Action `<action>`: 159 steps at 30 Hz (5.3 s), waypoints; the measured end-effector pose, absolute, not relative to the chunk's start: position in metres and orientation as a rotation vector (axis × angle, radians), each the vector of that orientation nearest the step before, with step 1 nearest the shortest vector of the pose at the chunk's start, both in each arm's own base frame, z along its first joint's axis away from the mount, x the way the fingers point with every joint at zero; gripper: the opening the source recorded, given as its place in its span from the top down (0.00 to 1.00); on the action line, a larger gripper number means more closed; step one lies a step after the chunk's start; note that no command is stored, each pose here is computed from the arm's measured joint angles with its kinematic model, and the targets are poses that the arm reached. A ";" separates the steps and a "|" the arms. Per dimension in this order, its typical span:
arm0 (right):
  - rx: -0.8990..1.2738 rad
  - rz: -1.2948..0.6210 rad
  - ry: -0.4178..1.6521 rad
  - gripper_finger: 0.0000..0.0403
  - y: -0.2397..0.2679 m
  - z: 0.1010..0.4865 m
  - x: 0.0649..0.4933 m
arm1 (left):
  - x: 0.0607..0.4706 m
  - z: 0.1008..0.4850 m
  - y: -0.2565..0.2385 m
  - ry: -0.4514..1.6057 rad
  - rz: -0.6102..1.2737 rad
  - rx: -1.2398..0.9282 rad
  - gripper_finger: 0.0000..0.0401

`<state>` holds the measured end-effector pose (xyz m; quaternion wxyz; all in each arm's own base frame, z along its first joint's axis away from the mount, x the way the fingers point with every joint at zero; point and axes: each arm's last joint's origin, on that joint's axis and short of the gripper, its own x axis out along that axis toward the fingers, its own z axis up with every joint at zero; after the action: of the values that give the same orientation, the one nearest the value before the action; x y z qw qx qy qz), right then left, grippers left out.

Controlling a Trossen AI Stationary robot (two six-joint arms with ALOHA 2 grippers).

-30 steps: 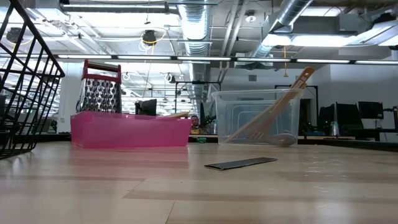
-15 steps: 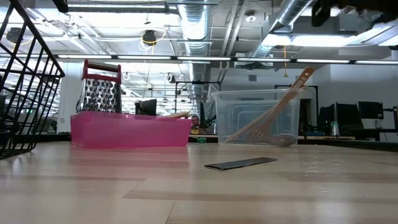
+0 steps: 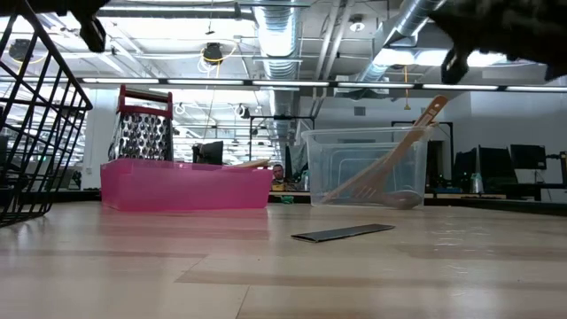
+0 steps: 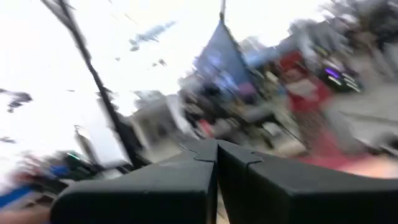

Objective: Pick & Place Kitchen Items
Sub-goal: Return to Home Position

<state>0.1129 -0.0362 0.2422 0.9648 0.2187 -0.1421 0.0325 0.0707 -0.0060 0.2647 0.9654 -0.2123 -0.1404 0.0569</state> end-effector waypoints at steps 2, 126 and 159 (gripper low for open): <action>0.451 0.137 -0.375 0.99 -0.027 0.254 0.112 | 0.072 0.263 -0.006 -0.278 0.117 -0.433 1.00; 0.264 0.068 -0.003 0.89 0.010 0.167 0.097 | 0.096 0.179 0.001 -0.161 0.195 -0.187 1.00; 0.264 0.067 -0.004 0.89 0.010 0.167 0.097 | 0.095 0.179 0.009 -0.172 0.285 -0.180 1.00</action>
<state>0.0969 0.0098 0.1674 0.9908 0.1314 -0.0018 0.0335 0.0951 0.0095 0.1792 0.9822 -0.0897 -0.0853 0.1416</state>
